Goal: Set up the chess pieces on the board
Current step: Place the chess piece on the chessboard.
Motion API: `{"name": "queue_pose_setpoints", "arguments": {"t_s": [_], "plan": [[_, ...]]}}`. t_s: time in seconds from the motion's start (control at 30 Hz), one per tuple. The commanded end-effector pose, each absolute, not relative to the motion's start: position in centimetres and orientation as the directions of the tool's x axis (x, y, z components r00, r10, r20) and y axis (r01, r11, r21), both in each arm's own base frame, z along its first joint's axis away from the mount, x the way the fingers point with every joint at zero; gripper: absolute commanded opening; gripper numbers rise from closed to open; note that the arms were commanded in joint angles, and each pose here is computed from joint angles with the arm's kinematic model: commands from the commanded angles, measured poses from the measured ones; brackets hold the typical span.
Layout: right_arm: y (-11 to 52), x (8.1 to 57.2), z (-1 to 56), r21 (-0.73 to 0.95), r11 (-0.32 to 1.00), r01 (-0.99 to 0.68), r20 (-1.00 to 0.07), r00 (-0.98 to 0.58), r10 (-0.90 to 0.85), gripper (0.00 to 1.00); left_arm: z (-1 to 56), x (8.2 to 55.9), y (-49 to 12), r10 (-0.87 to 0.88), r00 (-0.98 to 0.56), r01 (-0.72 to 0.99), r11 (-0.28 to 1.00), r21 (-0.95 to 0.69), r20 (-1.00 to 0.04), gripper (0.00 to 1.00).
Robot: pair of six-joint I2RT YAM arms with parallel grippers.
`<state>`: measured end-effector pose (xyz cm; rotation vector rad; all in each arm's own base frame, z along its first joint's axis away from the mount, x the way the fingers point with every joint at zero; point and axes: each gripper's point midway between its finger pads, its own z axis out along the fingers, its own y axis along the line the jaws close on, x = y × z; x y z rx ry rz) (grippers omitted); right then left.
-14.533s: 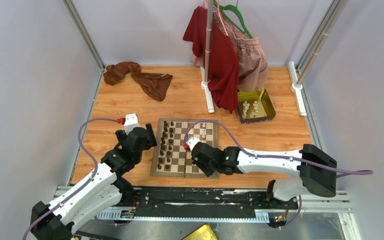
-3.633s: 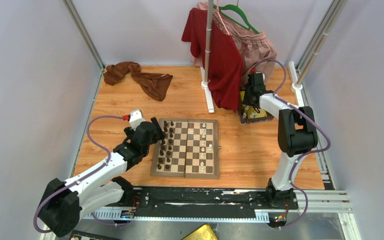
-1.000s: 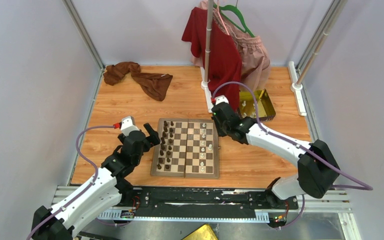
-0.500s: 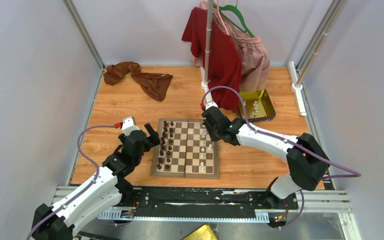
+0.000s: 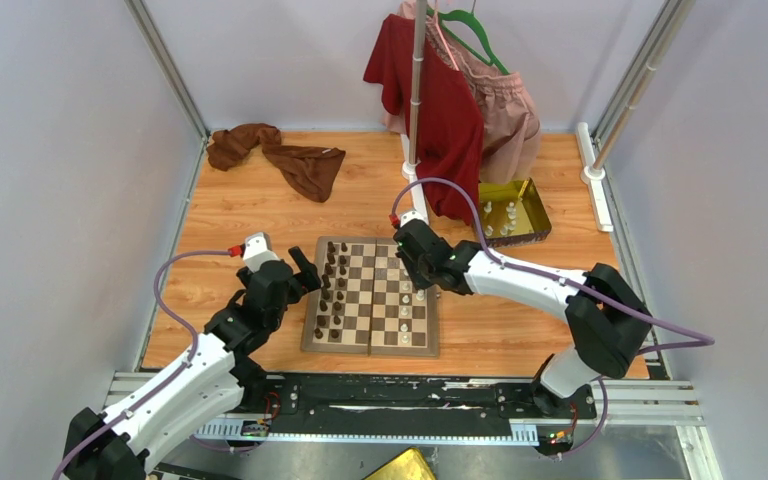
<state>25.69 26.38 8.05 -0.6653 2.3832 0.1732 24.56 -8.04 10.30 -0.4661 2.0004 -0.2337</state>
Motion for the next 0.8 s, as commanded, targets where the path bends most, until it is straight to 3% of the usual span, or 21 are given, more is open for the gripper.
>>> {"name": "queue_pose_setpoints", "arguments": {"t_s": [0.0,0.77], "plan": [[27.3,25.0,8.5,-0.021,0.857,-0.515,-0.620,-0.666,-0.415,0.00,11.4,24.9,-7.9,-0.443,-0.364,-0.226,0.895,-0.384,-0.819,1.00],[26.7,24.8,6.9,-0.052,0.862,-0.505,-0.590,-0.681,-0.434,0.00,11.0,24.7,-7.7,-0.446,-0.363,-0.232,0.894,-0.384,-0.818,1.00]]}}
